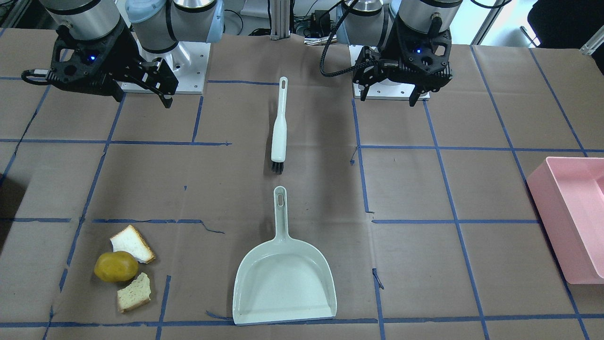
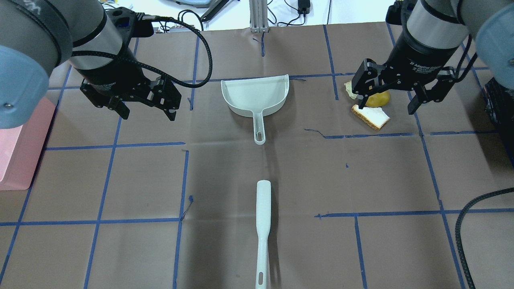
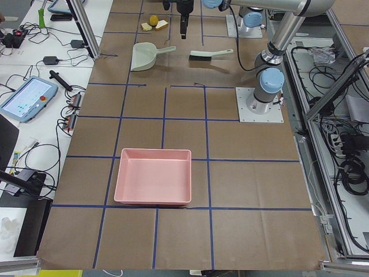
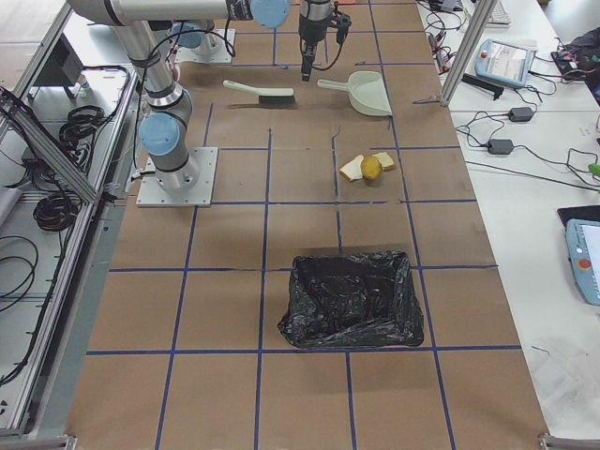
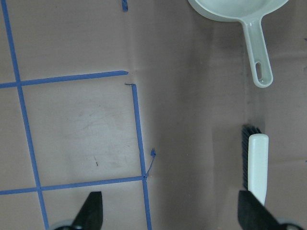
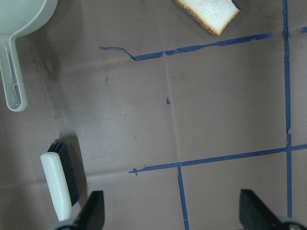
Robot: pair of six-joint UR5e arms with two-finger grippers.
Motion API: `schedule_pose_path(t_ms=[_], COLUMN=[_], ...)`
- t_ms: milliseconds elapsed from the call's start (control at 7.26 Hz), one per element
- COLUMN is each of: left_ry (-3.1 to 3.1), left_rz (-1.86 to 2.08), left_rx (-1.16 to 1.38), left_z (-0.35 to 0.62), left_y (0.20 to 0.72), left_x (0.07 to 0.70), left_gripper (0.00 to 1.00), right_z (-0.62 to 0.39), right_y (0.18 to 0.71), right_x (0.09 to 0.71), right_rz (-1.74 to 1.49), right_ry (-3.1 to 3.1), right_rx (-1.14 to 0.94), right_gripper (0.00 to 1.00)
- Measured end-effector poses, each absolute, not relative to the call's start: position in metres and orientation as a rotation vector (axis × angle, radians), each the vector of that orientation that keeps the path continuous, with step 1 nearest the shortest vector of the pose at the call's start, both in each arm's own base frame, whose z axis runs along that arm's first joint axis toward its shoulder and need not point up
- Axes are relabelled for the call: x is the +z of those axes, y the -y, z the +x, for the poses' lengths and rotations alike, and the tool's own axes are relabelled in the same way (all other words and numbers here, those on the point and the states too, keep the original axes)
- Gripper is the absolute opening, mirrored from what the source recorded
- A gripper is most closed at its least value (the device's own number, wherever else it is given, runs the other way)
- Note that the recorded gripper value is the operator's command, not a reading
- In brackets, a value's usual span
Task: Sweep and dump trash in nearest bin
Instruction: 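Move the left gripper down toward the white brush handle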
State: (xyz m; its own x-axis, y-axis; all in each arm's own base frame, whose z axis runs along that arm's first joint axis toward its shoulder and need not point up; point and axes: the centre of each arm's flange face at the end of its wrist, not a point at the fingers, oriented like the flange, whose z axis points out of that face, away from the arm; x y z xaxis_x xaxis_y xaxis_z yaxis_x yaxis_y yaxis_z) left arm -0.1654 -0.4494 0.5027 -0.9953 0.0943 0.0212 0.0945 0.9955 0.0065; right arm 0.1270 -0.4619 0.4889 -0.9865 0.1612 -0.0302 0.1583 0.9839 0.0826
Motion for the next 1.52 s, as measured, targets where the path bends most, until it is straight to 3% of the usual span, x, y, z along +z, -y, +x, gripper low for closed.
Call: schedule_pose_path(t_ms=[1516], left_ry=[3.240], left_rz=[0.006], left_rx=[-0.029], left_z=[-0.172], left_y=[0.448], left_x=[0.494], left_gripper=[0.99], right_z=[0.120], right_y=[0.490], right_x=[0.500], right_rz=[0.269], right_ry=[-3.166], right_rx=[0.114], right_gripper=[1.00])
